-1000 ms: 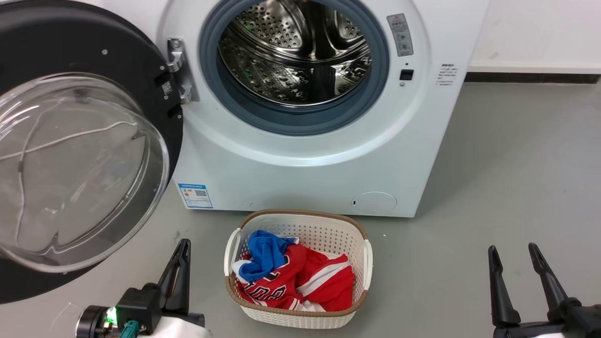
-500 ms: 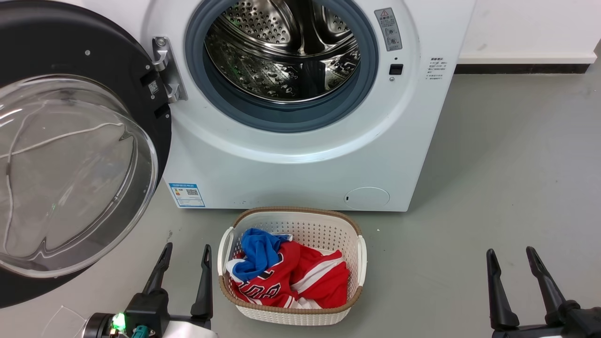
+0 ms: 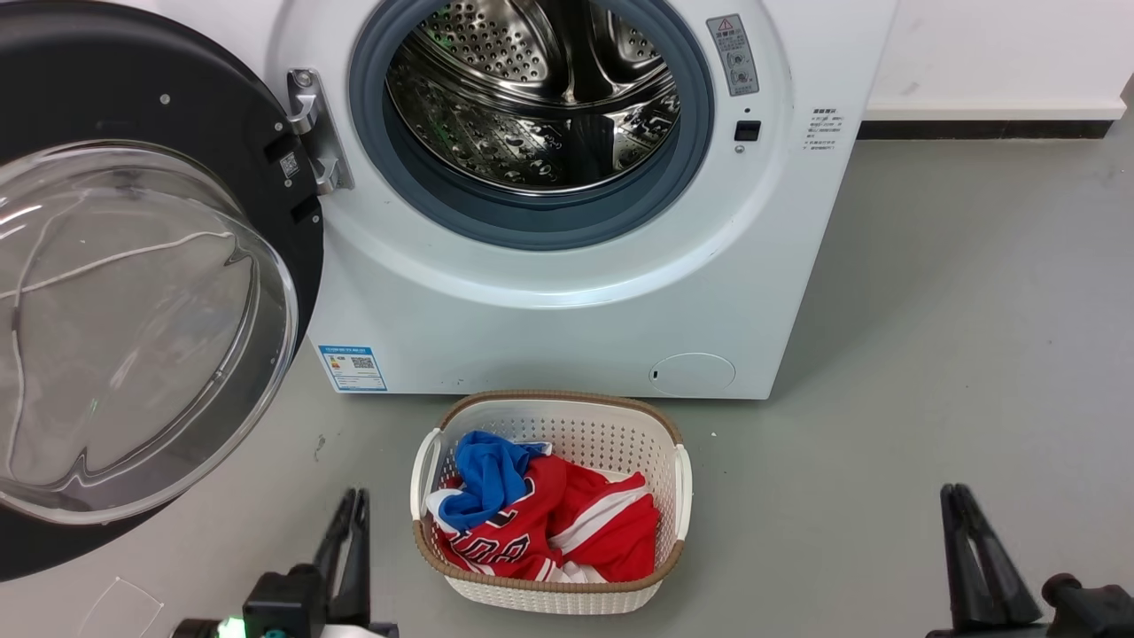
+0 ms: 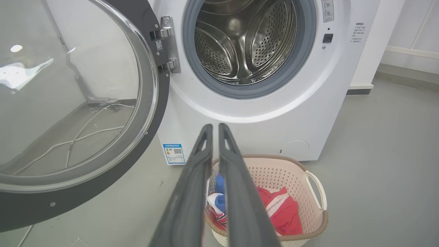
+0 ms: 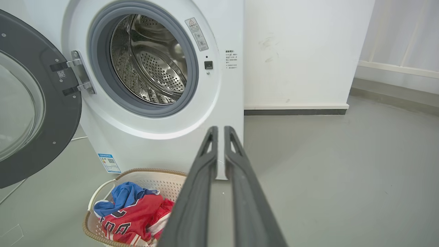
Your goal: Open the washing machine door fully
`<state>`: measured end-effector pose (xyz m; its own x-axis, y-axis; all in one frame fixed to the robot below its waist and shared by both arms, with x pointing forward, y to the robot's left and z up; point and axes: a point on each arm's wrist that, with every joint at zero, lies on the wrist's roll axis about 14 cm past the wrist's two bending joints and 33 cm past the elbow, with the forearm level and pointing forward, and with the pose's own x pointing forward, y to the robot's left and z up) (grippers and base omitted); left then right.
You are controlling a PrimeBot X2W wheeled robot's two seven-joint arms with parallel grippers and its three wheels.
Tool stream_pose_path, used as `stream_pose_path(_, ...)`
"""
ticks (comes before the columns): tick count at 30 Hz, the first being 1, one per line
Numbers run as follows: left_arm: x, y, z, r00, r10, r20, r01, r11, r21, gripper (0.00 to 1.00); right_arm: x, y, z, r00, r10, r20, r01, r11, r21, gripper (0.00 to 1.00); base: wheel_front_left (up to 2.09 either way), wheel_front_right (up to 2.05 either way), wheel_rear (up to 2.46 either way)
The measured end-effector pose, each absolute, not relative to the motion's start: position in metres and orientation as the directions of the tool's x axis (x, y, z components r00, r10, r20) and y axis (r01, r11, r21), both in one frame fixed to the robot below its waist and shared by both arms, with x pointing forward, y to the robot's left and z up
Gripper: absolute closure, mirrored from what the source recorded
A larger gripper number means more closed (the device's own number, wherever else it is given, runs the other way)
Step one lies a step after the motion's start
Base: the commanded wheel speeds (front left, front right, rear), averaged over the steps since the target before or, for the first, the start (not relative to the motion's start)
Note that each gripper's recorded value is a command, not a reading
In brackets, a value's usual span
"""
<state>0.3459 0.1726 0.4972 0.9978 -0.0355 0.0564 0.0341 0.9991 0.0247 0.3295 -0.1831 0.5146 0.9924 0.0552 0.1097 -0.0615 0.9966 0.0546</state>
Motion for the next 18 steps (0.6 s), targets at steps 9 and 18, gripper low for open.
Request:
stream_pose_path(9, 0.344, 0.182, 0.480, 1.000, 0.006, -0.022, -0.009, 0.993, -0.122, 1.00, 0.330, -0.187, 0.502, 0.998, 0.024, 0.065, -0.037, 0.978, 0.203, 1.00, 0.00, 0.00, 0.00)
stream_pose_path(18, 0.349, 0.189, 0.478, 0.998, 0.041, -0.050, -0.055, 0.943, -0.329, 1.00, 0.339, -0.192, 0.500, 0.999, -0.006, 0.045, -0.013, 0.916, 0.402, 1.00, 0.00, 0.00, 0.00)
